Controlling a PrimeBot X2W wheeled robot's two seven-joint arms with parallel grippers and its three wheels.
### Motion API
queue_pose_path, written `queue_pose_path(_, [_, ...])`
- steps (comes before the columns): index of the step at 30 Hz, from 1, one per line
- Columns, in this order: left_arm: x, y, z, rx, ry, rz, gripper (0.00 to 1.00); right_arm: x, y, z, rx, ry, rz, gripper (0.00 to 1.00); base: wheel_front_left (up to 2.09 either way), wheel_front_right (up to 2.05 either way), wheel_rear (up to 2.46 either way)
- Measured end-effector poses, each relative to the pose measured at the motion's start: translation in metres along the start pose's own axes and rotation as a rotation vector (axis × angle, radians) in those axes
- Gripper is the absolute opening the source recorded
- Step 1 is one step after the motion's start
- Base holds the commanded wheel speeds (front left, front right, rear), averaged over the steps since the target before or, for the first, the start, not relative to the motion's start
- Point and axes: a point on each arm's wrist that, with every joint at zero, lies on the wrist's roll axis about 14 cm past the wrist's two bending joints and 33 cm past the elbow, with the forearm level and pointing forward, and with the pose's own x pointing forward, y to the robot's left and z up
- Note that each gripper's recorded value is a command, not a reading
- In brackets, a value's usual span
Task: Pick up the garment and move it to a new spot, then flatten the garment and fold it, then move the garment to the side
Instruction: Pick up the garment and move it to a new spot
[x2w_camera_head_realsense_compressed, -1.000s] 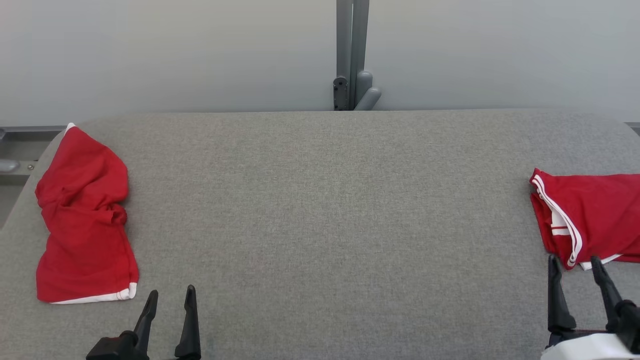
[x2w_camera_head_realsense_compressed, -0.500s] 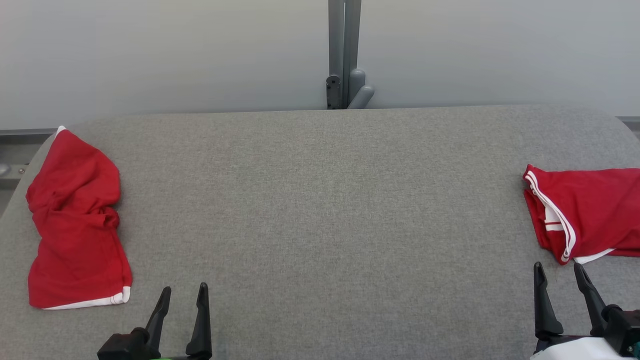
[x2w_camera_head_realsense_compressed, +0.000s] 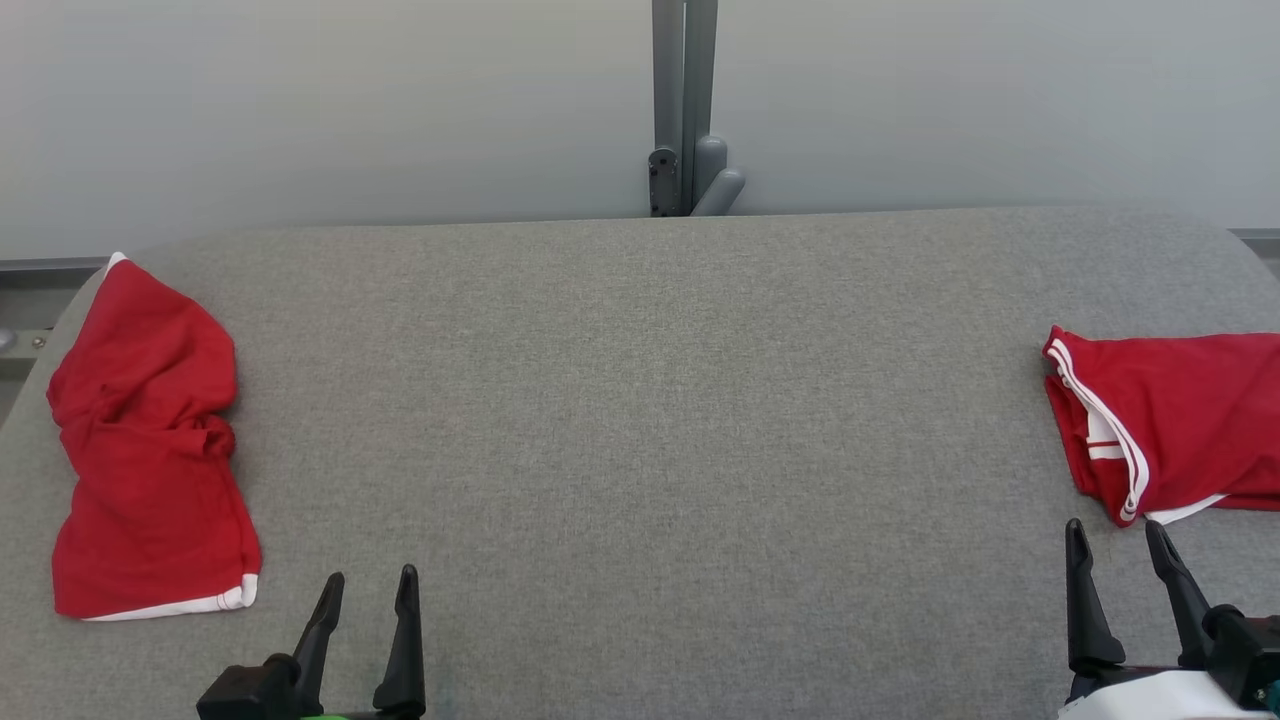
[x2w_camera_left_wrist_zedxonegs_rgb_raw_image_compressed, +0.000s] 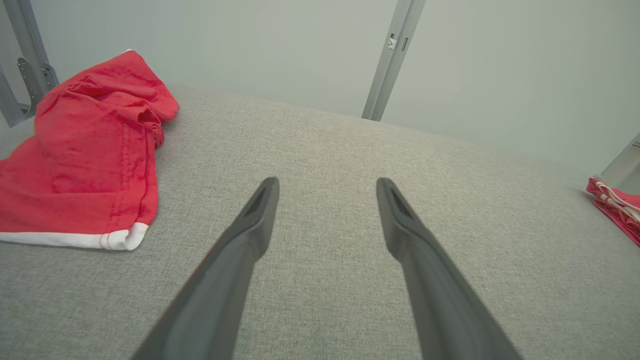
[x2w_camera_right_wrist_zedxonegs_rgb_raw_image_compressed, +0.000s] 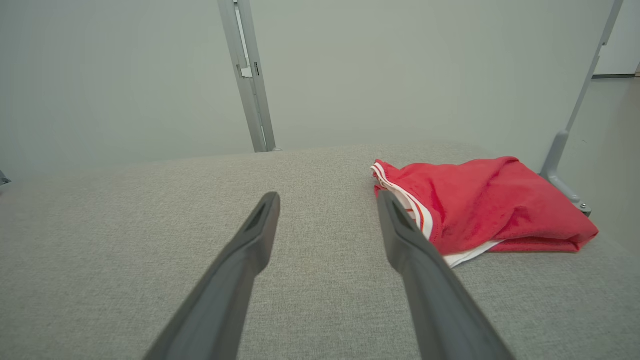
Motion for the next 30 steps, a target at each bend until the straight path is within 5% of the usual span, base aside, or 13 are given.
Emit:
queue_pose_path(16, [-0.017,0.024,0.010,-0.003,-0.037,0.088,1.00,0.012,0.029,-0.012,0.026,0.037,0.092,1.00,0.00,0.00,0.00])
queue_pose_path(30, [-0.100,0.100,0.025,-0.015,-0.128,0.401,1.00,0.036,0.149,-0.015,0.061,0.050,0.444,1.00,0.00,0.00,0.00])
